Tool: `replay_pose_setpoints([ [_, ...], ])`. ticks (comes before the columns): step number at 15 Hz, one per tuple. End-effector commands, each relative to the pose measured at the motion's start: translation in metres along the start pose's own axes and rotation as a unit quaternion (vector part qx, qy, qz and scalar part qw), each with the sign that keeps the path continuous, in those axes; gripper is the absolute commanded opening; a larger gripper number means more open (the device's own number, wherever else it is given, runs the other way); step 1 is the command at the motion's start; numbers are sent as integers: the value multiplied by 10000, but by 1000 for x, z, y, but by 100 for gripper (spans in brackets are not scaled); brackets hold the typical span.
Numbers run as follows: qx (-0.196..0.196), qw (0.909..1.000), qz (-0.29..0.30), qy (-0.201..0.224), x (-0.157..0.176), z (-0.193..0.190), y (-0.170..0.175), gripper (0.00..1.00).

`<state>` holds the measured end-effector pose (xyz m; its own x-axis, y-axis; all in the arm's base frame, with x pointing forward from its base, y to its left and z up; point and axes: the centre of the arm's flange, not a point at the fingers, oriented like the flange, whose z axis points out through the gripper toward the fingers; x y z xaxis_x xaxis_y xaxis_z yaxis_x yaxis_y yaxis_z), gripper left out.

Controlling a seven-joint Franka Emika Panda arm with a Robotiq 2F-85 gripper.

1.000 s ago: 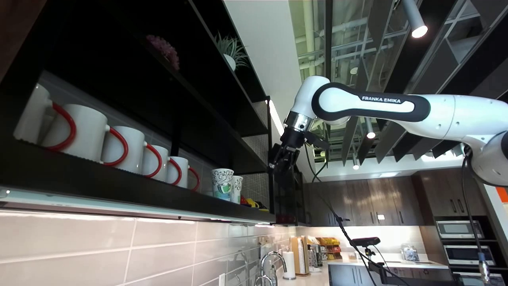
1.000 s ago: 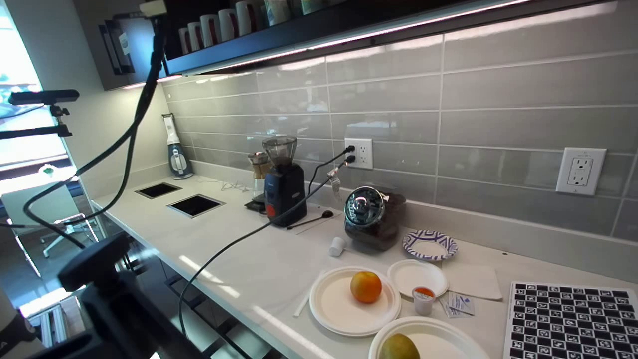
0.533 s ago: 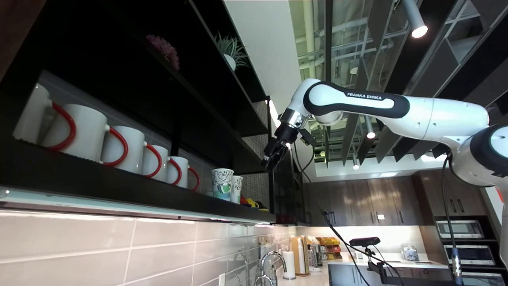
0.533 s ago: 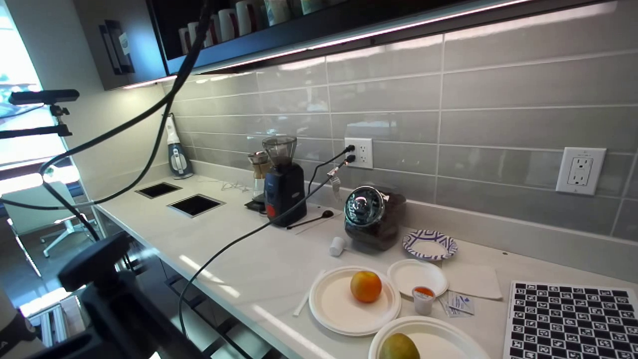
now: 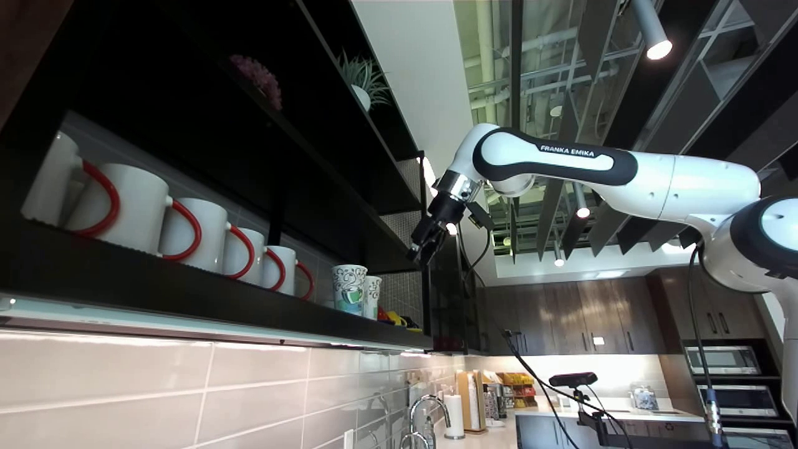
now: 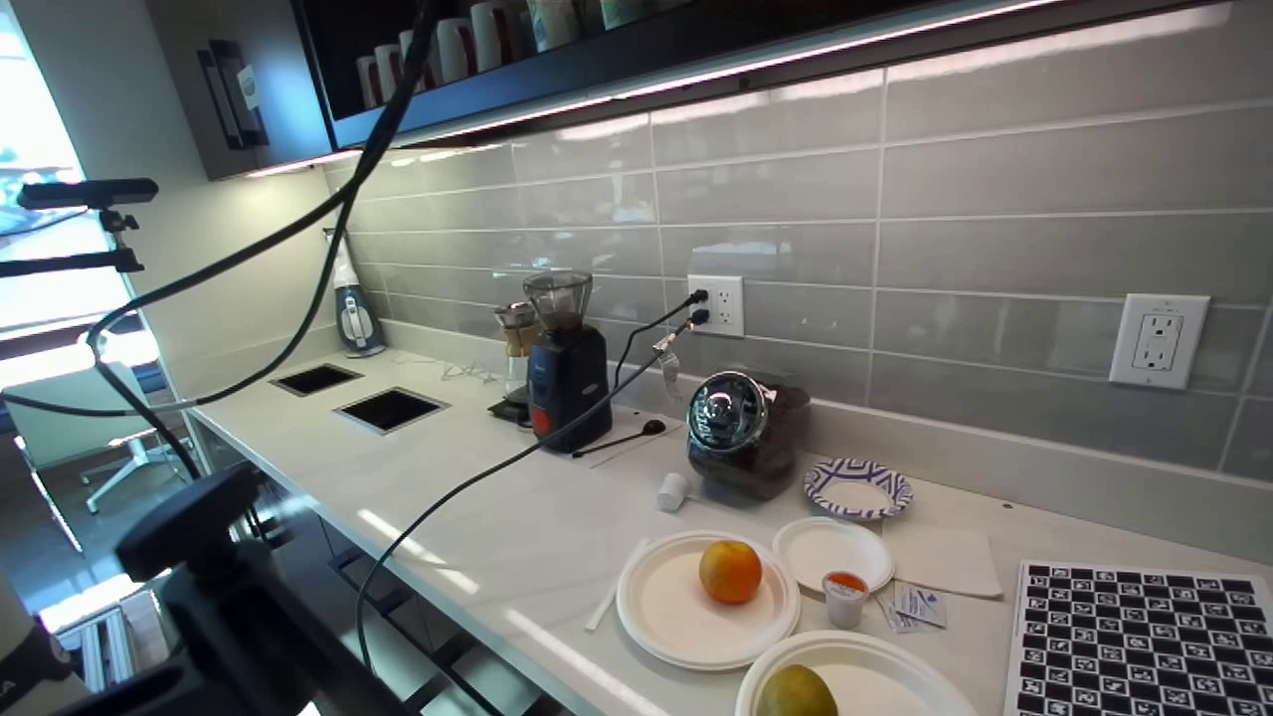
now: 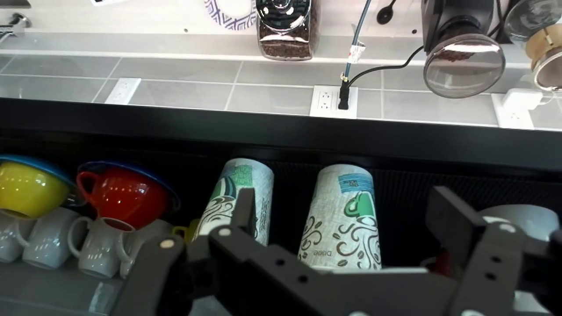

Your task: Pick up the two coffee cups from the cabinet and put them on the counter.

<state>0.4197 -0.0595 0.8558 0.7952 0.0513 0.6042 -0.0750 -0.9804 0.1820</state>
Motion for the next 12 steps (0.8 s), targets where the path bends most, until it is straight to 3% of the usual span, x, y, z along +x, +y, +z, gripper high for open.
replay_pose_setpoints([
  [1,-51,9999,98,128,7,-1,15,100],
  [4,-18,9993,229,304,17,-2,42,100],
  [12,704,9948,73,728,48,2,83,100],
])
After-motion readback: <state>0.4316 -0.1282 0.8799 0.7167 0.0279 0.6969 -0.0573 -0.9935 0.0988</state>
